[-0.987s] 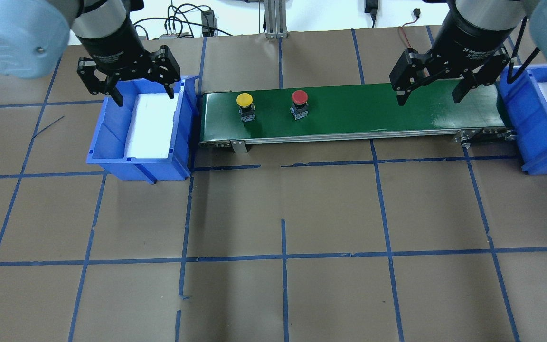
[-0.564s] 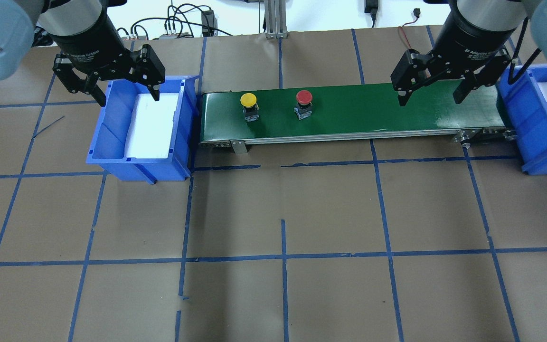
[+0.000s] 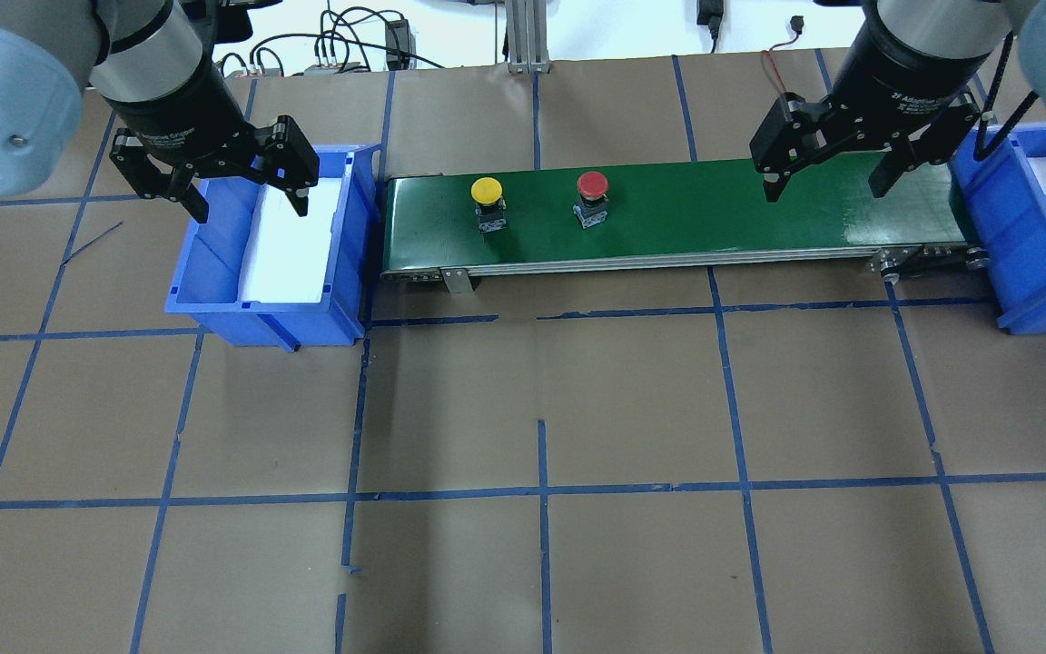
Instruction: Transport two buttons from left to right
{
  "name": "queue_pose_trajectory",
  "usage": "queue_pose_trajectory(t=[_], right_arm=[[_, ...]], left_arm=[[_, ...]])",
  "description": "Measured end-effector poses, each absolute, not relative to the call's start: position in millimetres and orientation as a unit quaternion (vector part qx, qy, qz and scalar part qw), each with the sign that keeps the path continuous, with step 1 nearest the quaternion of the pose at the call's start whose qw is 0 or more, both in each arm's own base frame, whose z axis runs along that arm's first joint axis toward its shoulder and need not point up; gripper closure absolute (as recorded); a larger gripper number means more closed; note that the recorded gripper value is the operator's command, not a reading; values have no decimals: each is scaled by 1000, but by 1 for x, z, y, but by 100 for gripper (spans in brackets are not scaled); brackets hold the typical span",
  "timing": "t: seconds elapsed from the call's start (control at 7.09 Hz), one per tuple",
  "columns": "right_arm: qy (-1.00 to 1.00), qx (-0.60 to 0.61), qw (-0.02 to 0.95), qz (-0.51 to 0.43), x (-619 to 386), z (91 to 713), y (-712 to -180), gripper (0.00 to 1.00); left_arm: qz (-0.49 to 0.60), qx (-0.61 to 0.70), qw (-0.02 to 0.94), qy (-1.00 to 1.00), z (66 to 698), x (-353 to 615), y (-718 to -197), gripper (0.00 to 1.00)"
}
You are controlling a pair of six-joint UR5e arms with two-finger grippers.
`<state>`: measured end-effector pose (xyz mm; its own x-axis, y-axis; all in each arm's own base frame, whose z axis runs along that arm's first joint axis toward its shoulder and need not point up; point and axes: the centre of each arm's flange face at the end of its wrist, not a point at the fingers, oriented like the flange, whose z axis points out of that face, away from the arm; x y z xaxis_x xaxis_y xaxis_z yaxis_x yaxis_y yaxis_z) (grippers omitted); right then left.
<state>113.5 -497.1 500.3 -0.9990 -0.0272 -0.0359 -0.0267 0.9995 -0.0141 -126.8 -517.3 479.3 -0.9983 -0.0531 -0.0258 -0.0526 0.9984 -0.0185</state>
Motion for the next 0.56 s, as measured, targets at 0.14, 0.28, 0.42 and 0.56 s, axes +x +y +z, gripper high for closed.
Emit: queue_pose_trajectory(t=[0.14,0.28,0.42,0.56], right_arm=[[1000,-14,18,-7,114,500,-497,0],[1000,-14,18,-7,114,500,-497,0],[1000,-14,18,-7,113,500,-497,0],[1000,-14,18,-7,114,500,-497,0]], left_arm=[[-13,-28,14,999,479,-125,-518,0],[-15,-29,15,999,481,-123,-518,0],[-15,-29,16,999,482,-122,-519,0],[-14,-30,17,999,483,-121,-518,0]])
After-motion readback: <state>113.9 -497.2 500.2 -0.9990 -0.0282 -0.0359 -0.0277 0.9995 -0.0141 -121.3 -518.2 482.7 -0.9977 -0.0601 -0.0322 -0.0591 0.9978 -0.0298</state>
